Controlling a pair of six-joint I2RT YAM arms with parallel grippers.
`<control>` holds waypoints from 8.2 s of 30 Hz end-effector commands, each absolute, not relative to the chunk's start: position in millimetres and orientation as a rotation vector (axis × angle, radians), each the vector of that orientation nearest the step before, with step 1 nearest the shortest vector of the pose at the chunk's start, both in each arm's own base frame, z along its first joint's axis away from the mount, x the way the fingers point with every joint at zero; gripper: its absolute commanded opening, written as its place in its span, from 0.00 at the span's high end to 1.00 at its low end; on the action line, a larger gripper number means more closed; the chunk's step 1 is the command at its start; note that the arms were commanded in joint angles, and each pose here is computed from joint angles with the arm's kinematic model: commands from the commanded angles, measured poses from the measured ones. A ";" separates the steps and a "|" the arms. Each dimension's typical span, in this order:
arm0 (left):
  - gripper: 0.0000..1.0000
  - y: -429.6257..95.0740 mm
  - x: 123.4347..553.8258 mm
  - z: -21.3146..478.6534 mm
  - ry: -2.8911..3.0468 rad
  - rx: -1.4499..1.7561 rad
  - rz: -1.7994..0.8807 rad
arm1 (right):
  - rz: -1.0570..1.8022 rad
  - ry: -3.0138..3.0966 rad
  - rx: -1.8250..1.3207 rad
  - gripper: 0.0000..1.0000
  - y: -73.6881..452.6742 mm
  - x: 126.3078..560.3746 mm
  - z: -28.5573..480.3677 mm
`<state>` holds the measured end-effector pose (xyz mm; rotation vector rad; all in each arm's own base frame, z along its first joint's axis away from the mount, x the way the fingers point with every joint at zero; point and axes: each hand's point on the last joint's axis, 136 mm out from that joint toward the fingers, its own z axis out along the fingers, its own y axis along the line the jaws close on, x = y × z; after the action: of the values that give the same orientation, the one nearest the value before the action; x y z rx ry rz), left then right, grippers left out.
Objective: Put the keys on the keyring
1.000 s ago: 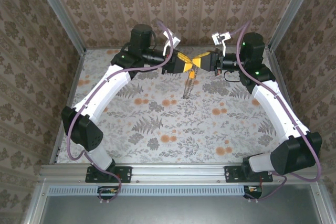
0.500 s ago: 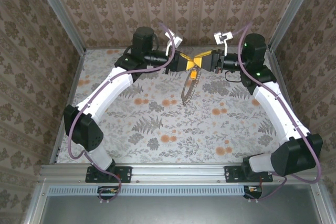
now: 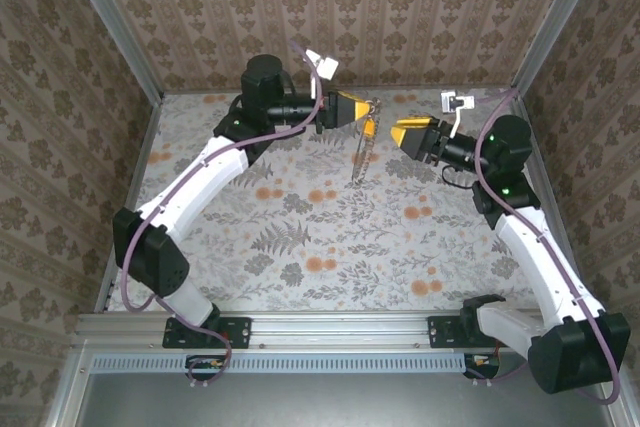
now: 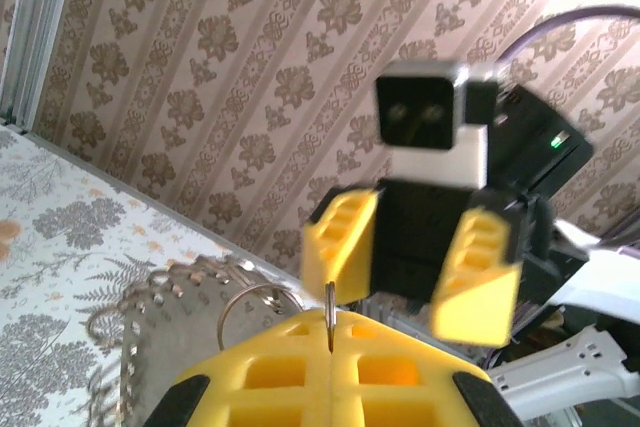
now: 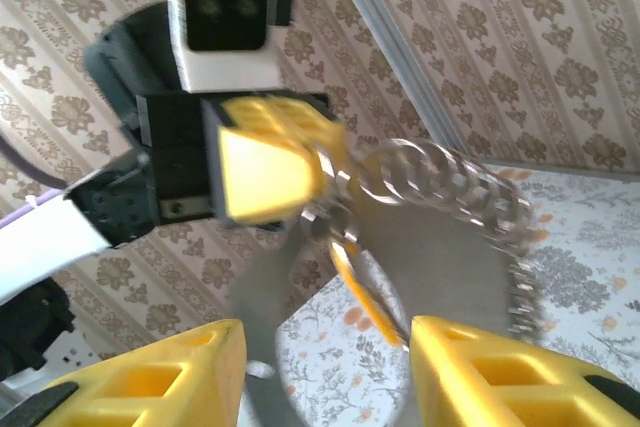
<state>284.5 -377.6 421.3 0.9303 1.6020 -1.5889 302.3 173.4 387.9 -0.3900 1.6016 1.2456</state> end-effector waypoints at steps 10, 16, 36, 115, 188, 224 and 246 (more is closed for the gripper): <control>1.00 -374.5 262.4 468.5 1.471 0.838 -1.628 | 1.273 1.473 -0.467 0.51 200.1 298.4 410.6; 1.00 -375.7 259.9 471.6 1.456 0.828 -1.657 | 1.277 1.470 -0.480 0.52 208.1 303.9 410.4; 1.00 -374.6 268.6 477.3 1.422 0.703 -1.707 | 1.342 1.477 -0.525 1.00 229.9 292.4 406.9; 1.00 -373.4 271.0 467.5 1.341 0.621 -1.767 | 1.473 1.377 -0.194 1.00 211.1 323.1 476.9; 0.69 -365.2 271.4 423.2 1.541 1.170 -1.597 | 1.405 1.690 -0.682 1.00 227.7 333.5 417.6; 0.75 -356.3 256.3 413.3 1.522 1.234 -1.618 | 1.393 1.697 -0.669 1.00 226.5 336.2 413.7; 1.00 -366.5 272.6 427.2 1.478 1.118 -1.624 | 1.303 1.631 -0.564 0.72 198.5 321.8 439.3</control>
<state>278.0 -367.4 403.6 1.1198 1.5722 -1.6172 330.4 213.8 415.4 -0.6033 1.7067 1.3804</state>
